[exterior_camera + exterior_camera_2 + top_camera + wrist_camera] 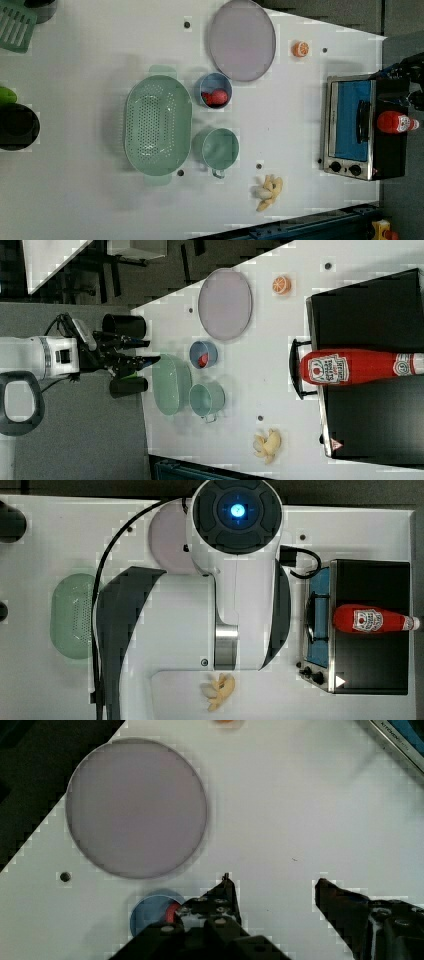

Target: Pick Ketchup from oven and place it on table.

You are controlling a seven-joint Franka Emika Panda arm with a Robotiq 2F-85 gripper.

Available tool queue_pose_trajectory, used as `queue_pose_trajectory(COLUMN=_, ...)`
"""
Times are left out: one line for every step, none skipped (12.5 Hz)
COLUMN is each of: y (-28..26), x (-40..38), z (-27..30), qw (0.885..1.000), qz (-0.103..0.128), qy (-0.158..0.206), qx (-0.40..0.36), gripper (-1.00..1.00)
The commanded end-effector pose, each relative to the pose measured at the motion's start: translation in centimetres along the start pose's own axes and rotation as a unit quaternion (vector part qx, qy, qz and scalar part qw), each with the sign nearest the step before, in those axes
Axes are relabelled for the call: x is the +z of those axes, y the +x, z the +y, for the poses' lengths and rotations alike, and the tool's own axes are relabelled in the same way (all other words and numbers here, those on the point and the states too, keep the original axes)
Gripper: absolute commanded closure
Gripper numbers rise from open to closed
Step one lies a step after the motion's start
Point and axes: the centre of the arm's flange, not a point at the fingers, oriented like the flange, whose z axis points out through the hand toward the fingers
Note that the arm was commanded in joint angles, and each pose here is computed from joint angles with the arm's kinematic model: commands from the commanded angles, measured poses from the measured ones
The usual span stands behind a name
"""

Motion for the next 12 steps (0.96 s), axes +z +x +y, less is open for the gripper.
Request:
queue_pose_trajectory(y=-6.6, x=-8.8, z=13.3, qw=0.999, qz=-0.021, qy=-0.015, qx=0.036, gripper=-0.5)
queue_pose_trajectory(y=-6.6, x=-8.8, z=13.3, qw=0.999, qz=-0.021, qy=-0.015, qx=0.036, gripper=-0.71)
queue_pose_trajectory(y=-6.6, x=-8.8, z=13.3, qw=0.999, qz=-0.021, qy=-0.015, qx=0.037, gripper=-0.96)
queue_pose_trajectory(y=-6.3, x=-8.8, z=13.4, qw=0.999, qz=-0.02, qy=-0.013, qx=0.039, gripper=-1.0)
queue_pose_trajectory(y=-5.7, x=-8.7, z=13.6, qw=0.999, qz=-0.017, qy=-0.008, qx=0.044, gripper=-1.0)
queue_pose_trajectory(y=-4.9, x=-8.7, z=13.9, qw=0.999, qz=-0.011, qy=0.002, qx=0.051, gripper=-1.0)
queue_pose_trajectory(y=-3.7, x=-8.7, z=14.4, qw=0.998, qz=-0.004, qy=0.012, qx=0.062, gripper=-1.0)
queue_pose_trajectory(y=-2.3, x=-8.4, z=15.0, qw=0.997, qz=0.0, qy=0.02, qx=0.076, gripper=-1.0)
queue_pose_trajectory(y=-0.4, x=-7.7, z=16.1, qw=0.995, qz=-0.002, qy=0.024, qx=0.096, gripper=-1.0)
queue_pose_trajectory(y=1.2, x=-6.8, z=17.2, qw=0.993, qz=-0.008, qy=0.022, qx=0.114, gripper=-1.0)
queue_pose_trajectory(y=3.0, x=-5.6, z=18.6, qw=0.99, qz=-0.017, qy=0.017, qx=0.136, gripper=-1.0)
queue_pose_trajectory(y=4.8, x=-4.2, z=19.9, qw=0.987, qz=-0.026, qy=0.012, qx=0.157, gripper=-1.0)
